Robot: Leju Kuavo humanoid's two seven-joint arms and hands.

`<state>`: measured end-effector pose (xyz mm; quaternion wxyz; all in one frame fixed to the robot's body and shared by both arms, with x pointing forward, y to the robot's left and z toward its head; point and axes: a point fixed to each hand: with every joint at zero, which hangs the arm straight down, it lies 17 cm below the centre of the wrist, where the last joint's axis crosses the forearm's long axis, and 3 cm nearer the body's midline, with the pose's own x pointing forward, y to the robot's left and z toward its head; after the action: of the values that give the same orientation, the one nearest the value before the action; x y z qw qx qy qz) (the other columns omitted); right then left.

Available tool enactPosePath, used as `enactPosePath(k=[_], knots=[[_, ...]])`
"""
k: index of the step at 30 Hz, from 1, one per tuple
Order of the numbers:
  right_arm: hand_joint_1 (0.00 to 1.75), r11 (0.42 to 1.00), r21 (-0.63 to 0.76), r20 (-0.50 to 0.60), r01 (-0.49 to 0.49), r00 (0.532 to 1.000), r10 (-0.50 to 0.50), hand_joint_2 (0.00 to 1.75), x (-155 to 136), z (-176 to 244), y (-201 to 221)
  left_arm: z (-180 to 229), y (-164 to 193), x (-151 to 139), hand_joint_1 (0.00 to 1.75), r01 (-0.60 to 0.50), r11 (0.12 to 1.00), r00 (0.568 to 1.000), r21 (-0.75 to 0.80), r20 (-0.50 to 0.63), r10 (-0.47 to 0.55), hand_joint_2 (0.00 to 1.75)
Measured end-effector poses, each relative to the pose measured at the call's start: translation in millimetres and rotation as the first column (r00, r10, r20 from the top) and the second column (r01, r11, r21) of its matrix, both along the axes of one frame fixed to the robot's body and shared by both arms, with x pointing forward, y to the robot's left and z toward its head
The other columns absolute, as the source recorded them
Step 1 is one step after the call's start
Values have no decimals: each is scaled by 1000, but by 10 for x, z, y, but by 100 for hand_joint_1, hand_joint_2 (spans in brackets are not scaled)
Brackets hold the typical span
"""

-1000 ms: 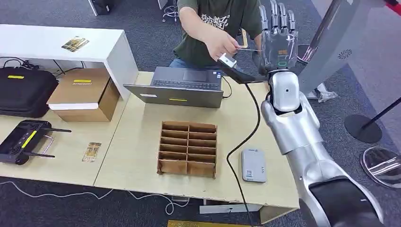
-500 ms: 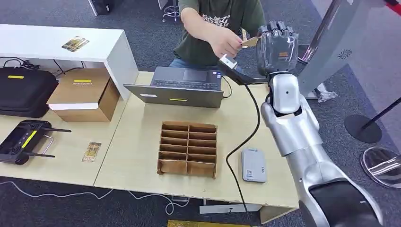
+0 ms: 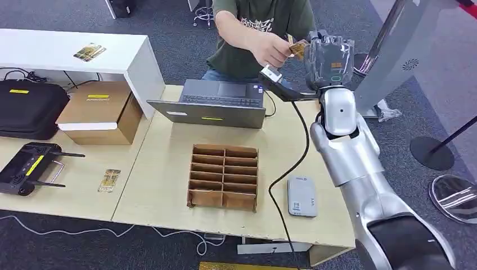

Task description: Pass the card to the sensor for recognition and then transmit it.

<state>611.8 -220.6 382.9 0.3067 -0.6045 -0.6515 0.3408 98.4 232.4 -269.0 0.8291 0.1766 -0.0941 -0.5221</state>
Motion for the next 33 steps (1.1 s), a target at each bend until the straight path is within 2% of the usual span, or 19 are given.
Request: enactPosePath(k=[14,15,17,19,21,23,28,33], knots=[[175,1000,7,-1,-1,1000,1,175,1,1,-5,1,2,1,0,-2,1000,1000,1,2,2,0],[175,1000,26,-9,-15,1000,15,175,5,-8,0,0,1,1,0,-2,1000,1000,0,2,2,0],[175,983,165,-75,-84,992,97,175,55,-103,15,0,2,-1,0,-7,1000,1000,-1,2,7,0],[175,922,365,-141,-126,972,189,175,111,-212,-13,-2,8,-7,0,-14,1000,1000,-1,1,14,0],[175,802,580,-191,-145,933,306,175,166,-338,-43,-5,18,-18,0,-26,1000,1000,-3,-2,26,0],[175,713,687,-190,-139,913,361,175,190,-379,-113,-9,33,-37,0,-34,999,999,-2,-6,34,0],[175,524,842,-162,-127,868,470,175,247,-417,-198,-16,63,-66,0,-50,999,999,2,-10,50,0],[175,447,889,-153,-98,856,493,175,302,-490,-249,-14,74,-66,0,-62,998,998,5,-3,62,0]])
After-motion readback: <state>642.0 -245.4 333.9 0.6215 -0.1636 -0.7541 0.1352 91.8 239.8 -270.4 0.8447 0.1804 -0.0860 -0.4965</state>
